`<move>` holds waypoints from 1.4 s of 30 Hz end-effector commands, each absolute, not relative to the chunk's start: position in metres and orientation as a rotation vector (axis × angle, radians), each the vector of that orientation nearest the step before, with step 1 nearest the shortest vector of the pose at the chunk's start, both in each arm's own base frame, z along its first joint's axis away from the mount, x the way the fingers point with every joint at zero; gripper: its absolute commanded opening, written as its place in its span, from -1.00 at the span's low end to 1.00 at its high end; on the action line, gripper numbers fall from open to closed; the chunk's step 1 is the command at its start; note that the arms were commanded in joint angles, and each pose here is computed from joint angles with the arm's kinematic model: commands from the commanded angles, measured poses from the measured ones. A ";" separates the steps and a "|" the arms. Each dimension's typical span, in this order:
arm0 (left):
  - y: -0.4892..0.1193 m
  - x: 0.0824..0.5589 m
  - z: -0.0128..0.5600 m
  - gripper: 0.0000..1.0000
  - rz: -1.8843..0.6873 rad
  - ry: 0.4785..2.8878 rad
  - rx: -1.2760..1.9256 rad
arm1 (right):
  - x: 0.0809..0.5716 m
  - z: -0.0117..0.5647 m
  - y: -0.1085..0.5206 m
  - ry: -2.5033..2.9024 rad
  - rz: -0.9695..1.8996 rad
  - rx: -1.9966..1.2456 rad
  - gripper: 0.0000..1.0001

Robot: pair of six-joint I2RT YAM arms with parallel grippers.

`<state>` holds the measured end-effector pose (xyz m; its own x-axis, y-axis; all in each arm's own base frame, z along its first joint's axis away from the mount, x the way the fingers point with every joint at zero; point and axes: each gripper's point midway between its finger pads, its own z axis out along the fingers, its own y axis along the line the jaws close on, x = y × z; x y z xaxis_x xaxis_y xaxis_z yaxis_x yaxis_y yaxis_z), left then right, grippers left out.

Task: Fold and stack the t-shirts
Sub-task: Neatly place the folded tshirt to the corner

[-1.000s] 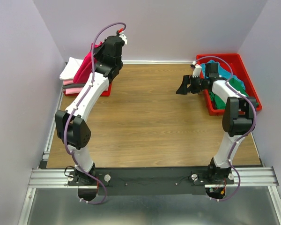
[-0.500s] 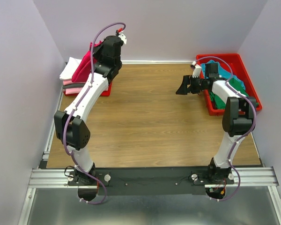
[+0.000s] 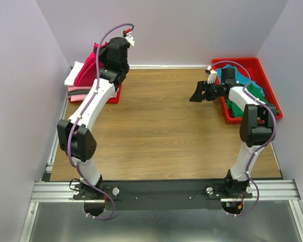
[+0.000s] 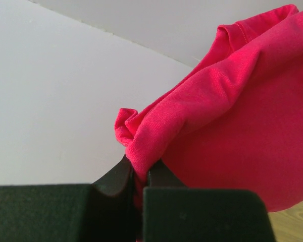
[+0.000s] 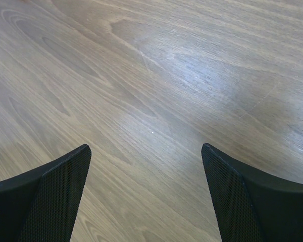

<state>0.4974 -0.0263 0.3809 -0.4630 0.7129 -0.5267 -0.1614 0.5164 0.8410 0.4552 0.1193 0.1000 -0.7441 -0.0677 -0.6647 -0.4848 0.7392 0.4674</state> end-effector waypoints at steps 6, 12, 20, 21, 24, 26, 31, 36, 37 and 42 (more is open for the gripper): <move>-0.008 0.516 0.389 -1.00 1.125 1.723 0.442 | 0.451 0.114 0.111 2.274 0.869 -0.405 0.93; 0.001 0.543 0.364 -1.00 1.123 1.750 0.456 | 0.450 0.114 0.109 2.276 0.875 -0.399 0.93; 0.013 0.568 0.358 -1.00 1.161 1.721 0.448 | 0.449 0.112 0.108 2.277 0.885 -0.395 0.93; 0.014 0.570 0.356 -1.00 1.161 1.722 0.451 | 0.449 0.112 0.109 2.278 0.888 -0.395 0.92; 0.018 0.580 0.352 -1.00 1.181 1.704 0.448 | 0.449 0.110 0.108 2.280 0.890 -0.393 0.93; 0.020 0.587 0.348 -1.00 1.182 1.697 0.453 | 0.449 0.110 0.108 2.281 0.892 -0.389 0.92; 0.030 0.604 0.326 -1.00 1.189 1.709 0.465 | 0.449 0.109 0.106 2.285 0.895 -0.384 0.93; 0.047 0.621 0.309 -1.00 1.188 1.712 0.460 | 0.448 0.106 0.106 2.291 0.907 -0.377 0.93; 0.049 0.624 0.307 -1.00 1.184 1.711 0.457 | 0.448 0.107 0.107 2.290 0.912 -0.376 0.92; 0.082 0.638 0.284 -1.00 1.182 1.735 0.408 | 0.447 0.106 0.107 2.290 0.923 -0.373 0.93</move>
